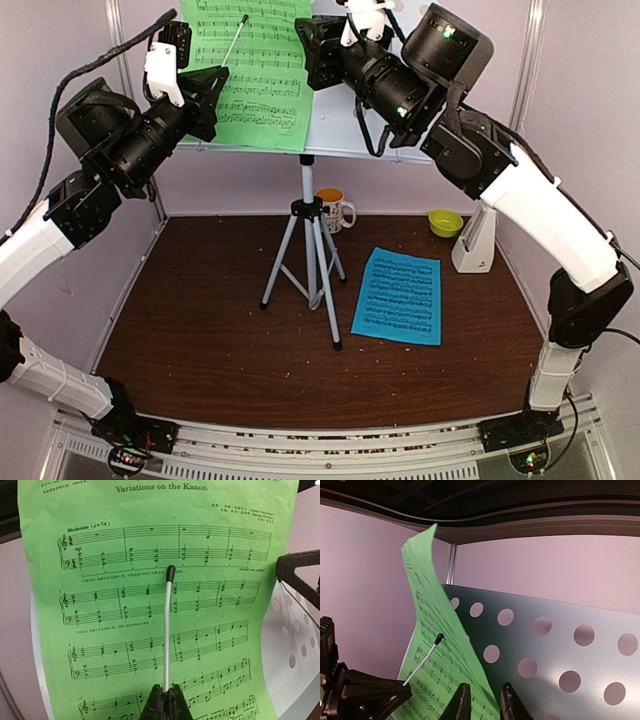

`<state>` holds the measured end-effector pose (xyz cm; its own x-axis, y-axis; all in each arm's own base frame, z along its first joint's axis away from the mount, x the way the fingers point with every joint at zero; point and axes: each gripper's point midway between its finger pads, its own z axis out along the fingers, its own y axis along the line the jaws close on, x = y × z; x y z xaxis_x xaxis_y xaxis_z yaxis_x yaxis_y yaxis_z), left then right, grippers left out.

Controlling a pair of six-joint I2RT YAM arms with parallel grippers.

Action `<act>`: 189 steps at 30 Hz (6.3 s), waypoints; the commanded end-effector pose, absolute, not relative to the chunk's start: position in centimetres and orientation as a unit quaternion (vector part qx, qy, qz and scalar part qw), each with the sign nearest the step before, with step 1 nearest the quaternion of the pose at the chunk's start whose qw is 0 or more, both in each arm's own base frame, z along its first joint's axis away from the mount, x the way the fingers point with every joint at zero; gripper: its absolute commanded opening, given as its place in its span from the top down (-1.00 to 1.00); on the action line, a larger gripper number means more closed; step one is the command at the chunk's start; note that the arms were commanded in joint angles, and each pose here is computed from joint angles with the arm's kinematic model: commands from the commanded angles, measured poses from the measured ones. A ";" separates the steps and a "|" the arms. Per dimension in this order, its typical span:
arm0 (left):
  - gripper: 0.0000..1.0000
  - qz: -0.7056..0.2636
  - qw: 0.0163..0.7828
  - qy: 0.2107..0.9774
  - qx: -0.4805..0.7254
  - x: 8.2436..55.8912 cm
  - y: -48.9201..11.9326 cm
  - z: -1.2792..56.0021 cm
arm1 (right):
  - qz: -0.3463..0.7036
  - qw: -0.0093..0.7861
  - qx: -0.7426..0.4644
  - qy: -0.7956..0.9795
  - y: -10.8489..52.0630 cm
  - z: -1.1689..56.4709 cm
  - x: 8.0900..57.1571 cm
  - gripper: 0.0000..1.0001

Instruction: Set up the instrument practice props

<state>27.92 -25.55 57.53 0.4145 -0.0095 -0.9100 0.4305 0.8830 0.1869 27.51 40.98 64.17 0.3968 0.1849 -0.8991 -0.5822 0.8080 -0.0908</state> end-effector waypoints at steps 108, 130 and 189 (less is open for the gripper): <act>-0.37 -0.243 0.595 0.665 0.381 22.9 -31.5 30.5 | 0.202 0.218 0.056 0.953 20.3 3.6 33.5 -0.95; -0.37 -0.248 0.564 0.686 0.387 24.1 -35.0 27.2 | 0.402 0.208 0.119 0.884 24.5 8.0 23.6 -1.00; -0.29 -0.104 0.438 0.511 0.733 11.9 -48.9 6.8 | 0.315 0.264 0.028 0.911 24.0 10.4 26.4 -0.88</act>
<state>11.88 -47.70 6.72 0.3886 0.6473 -0.6557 0.8729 -0.0308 0.4869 25.34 23.42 10.27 -0.8586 0.2729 -0.4339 -0.0680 0.7784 0.6241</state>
